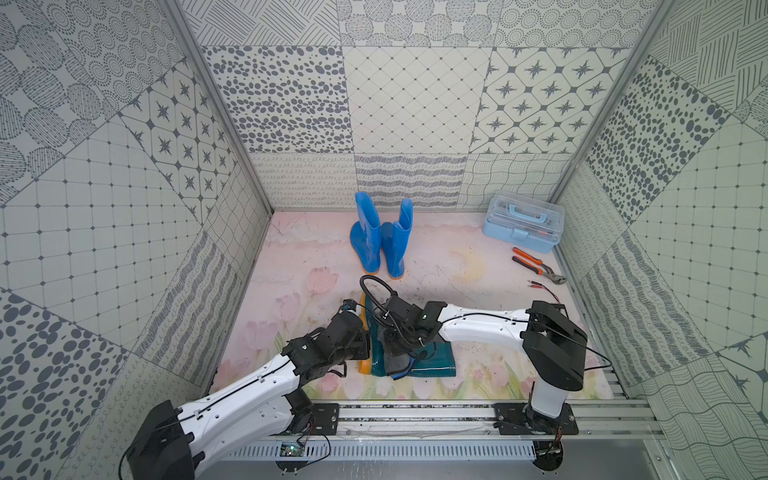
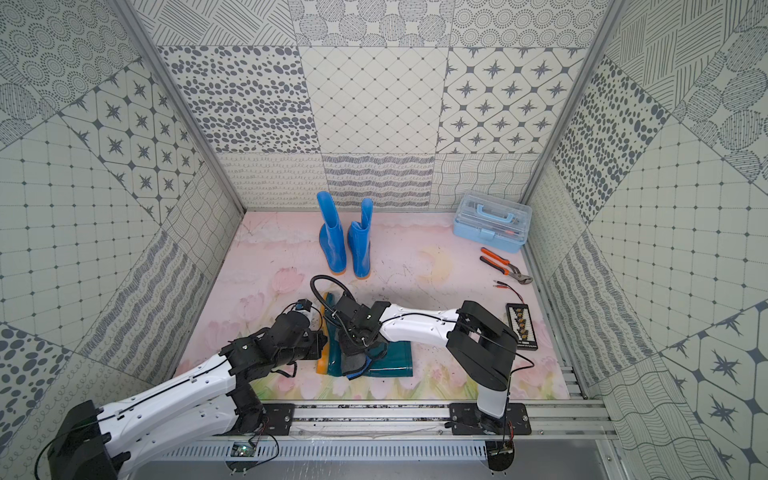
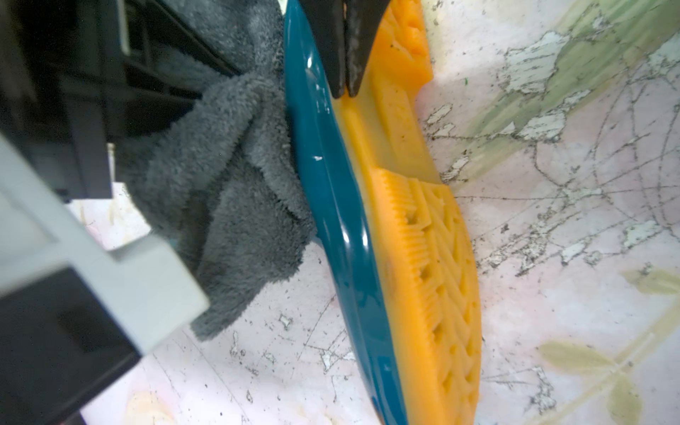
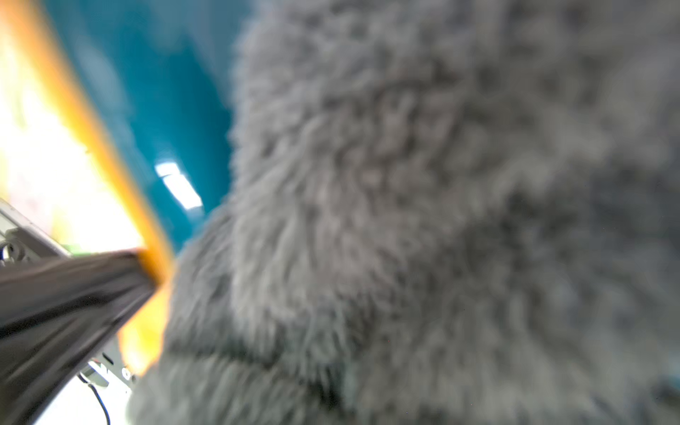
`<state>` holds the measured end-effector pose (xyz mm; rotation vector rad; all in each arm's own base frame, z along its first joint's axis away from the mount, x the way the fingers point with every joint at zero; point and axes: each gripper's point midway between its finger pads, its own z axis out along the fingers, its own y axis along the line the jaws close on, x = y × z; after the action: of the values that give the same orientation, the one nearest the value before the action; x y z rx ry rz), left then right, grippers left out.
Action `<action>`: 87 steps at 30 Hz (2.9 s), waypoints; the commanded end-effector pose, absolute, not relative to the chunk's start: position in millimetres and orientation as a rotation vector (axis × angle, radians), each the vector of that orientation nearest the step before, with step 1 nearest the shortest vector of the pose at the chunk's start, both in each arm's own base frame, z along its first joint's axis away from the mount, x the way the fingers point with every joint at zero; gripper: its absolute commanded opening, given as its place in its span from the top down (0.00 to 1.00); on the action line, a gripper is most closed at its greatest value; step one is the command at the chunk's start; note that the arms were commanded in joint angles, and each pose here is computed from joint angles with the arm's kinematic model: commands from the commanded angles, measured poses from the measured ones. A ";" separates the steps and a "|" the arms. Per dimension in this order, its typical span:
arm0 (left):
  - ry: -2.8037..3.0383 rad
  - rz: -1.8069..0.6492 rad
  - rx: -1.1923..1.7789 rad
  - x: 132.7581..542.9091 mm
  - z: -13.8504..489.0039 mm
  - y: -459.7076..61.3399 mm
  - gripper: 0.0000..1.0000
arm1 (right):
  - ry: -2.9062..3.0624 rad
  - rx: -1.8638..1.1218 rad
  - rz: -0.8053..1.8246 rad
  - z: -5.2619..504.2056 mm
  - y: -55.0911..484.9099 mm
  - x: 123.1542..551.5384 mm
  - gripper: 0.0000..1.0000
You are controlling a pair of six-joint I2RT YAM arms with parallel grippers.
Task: Wipe the rubber boots with a cloth
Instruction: Wipe the dirt off the rubber boot.
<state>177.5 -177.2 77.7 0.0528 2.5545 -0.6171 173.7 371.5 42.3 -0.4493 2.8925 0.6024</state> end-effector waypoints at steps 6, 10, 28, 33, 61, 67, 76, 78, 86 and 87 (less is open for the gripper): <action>2.650 -0.616 0.067 156.5 71.7 -169.0 1.00 | 3.107 0.013 0.308 -39.6 238.8 163.6 1.00; 2.703 -0.577 0.095 149.9 75.5 -165.3 1.00 | 3.134 -0.020 0.233 -41.5 223.7 162.1 1.00; 2.871 -0.839 -0.091 119.1 52.6 -188.9 0.40 | 2.946 -0.447 0.725 36.6 372.8 130.0 1.00; 2.906 -0.672 -0.169 120.2 32.2 -169.5 0.60 | 3.166 -0.313 0.355 -11.8 275.1 111.9 1.00; 2.844 -0.630 0.009 134.9 65.9 -175.3 1.00 | 3.066 -0.247 0.777 0.4 355.1 142.8 1.00; 2.865 -0.639 0.111 125.7 62.2 -174.4 1.00 | 3.135 0.075 0.514 -25.6 220.0 141.9 1.00; 2.893 -0.650 0.152 121.3 53.3 -177.2 1.00 | 2.784 -0.317 0.816 101.7 369.8 208.9 1.00; 2.885 -0.644 0.151 122.9 55.5 -176.8 1.00 | 2.737 -0.369 0.925 112.1 409.8 220.3 1.00; 2.890 -0.616 0.110 125.8 51.3 -174.8 1.00 | 2.864 -0.377 0.758 29.9 421.3 247.1 1.00; 2.889 -0.612 0.101 126.0 51.0 -174.0 1.00 | 2.896 -0.322 0.775 19.8 409.9 246.8 1.00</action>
<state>124.4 -164.1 47.3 0.0573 2.9090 -0.5482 245.4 450.0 82.9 -0.4085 2.7468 0.9642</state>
